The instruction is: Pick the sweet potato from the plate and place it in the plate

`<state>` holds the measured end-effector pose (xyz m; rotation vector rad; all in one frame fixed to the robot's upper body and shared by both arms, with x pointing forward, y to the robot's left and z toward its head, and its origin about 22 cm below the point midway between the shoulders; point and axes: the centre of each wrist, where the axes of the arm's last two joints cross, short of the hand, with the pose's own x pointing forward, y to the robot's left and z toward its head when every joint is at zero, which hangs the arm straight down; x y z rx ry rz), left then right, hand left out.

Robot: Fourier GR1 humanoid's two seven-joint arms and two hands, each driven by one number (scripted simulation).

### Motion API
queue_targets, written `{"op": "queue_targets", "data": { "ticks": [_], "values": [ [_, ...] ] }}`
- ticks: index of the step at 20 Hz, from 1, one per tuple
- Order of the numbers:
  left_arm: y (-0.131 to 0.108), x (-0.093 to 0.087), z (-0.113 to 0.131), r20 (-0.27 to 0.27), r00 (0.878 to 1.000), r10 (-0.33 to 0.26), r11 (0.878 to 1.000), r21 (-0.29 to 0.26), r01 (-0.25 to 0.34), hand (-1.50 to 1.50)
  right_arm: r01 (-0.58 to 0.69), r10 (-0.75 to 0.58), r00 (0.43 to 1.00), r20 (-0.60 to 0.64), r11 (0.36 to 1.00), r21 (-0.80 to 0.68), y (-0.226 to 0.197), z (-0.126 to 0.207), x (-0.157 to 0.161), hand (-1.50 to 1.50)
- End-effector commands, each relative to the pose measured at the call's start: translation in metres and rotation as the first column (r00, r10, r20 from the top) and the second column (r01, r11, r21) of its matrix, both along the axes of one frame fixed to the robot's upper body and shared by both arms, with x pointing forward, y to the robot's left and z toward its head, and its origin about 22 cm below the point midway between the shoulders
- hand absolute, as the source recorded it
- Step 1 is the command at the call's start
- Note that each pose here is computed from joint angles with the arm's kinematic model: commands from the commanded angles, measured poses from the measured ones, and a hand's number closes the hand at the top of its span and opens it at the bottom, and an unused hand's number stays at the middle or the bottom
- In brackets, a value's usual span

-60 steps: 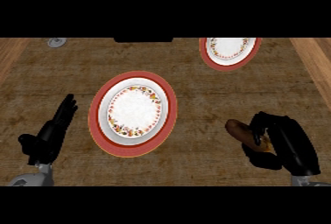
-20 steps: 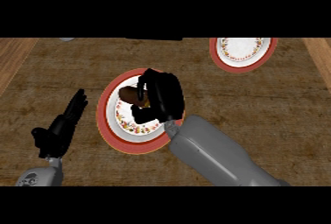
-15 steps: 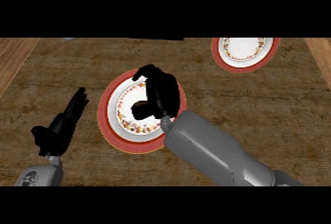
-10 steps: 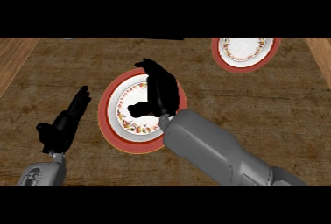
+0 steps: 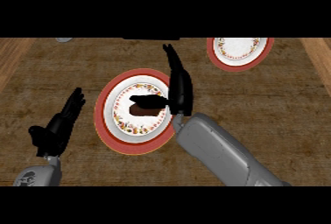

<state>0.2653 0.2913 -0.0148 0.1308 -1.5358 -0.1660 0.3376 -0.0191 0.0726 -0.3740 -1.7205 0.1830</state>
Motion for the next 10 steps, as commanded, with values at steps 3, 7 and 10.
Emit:
{"op": "queue_targets", "data": {
  "ticks": [3,7,10],
  "values": [
    [0.004,-0.015,-0.006,-0.009,1.000,0.022,1.000,-0.010,-0.022,0.00,0.001,-0.008,0.999,0.050,0.988,0.157,-0.085,-0.031,-0.002,-1.50],
    [0.005,-0.006,-0.005,-0.017,0.999,0.027,1.000,0.009,-0.027,0.00,-0.092,0.086,0.995,0.047,0.986,0.141,-0.134,-0.053,-0.017,-1.50],
    [0.005,-0.012,-0.013,-0.008,1.000,0.019,1.000,0.006,-0.019,0.00,-0.132,0.122,0.989,0.080,0.983,0.129,-0.167,-0.071,-0.014,-1.50]
  ]
}}
